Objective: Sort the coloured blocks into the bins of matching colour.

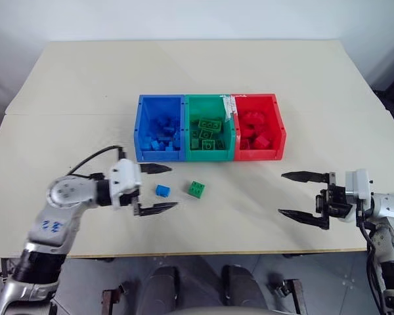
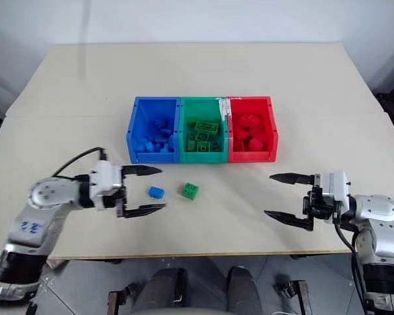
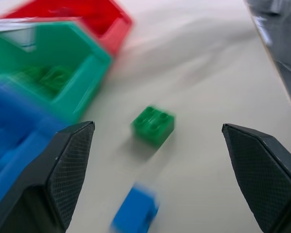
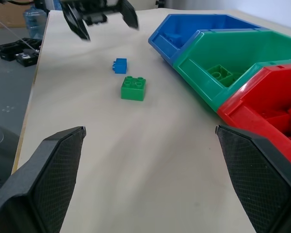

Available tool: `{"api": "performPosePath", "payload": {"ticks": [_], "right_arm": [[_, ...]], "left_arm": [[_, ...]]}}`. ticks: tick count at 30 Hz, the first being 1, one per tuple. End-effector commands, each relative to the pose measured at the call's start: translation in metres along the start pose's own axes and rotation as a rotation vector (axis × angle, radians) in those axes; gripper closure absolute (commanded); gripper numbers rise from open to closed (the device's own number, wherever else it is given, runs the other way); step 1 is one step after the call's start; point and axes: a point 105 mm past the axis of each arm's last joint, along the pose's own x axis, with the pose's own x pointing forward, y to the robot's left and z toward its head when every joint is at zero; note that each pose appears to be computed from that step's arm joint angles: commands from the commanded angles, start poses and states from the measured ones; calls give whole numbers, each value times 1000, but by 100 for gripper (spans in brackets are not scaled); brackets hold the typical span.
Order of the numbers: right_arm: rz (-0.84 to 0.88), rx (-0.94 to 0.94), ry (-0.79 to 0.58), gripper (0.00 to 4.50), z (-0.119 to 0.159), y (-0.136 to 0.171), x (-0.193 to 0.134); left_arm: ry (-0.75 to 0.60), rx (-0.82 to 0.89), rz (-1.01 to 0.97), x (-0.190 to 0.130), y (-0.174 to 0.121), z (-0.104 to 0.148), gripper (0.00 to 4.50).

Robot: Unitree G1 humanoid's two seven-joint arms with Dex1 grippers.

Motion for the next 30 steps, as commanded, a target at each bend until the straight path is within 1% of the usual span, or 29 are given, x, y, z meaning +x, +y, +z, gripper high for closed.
{"api": "performPosePath", "payload": {"ticks": [1, 2, 6, 11, 14, 22, 24, 26, 28, 30], "right_arm": [[0, -47, -6, 2, 12, -2, 2], [-3, -49, -7, 2, 13, -3, 2], [-25, -60, -9, 2, 17, -1, 2], [-48, -46, 1, 2, 15, 4, -1], [-56, -42, 9, 0, 13, 6, -2], [-65, -49, 8, 0, 11, 3, 2], [-64, -55, 7, 0, 12, 0, 3], [-65, -61, 9, 0, 12, -4, 3], [-66, -64, 11, 0, 12, -7, 2], [-66, -64, 13, 0, 12, -8, 2]], "left_arm": [[59, 51, -79, 31, -3, -6, 0], [88, 44, -85, 35, -3, -12, 0], [116, 52, -140, 52, -4, -22, 0], [127, 77, -161, 59, -1, -28, 0], [108, 101, -146, 60, 4, -26, 53], [104, 97, -144, 53, 7, -26, 297], [66, 95, -114, 53, 11, -20, 298], [-40, 64, -50, 48, 20, -3, 298], [-152, 36, 26, 37, 32, 16, 298], [-214, 26, 100, 22, 45, 28, 298]]}}
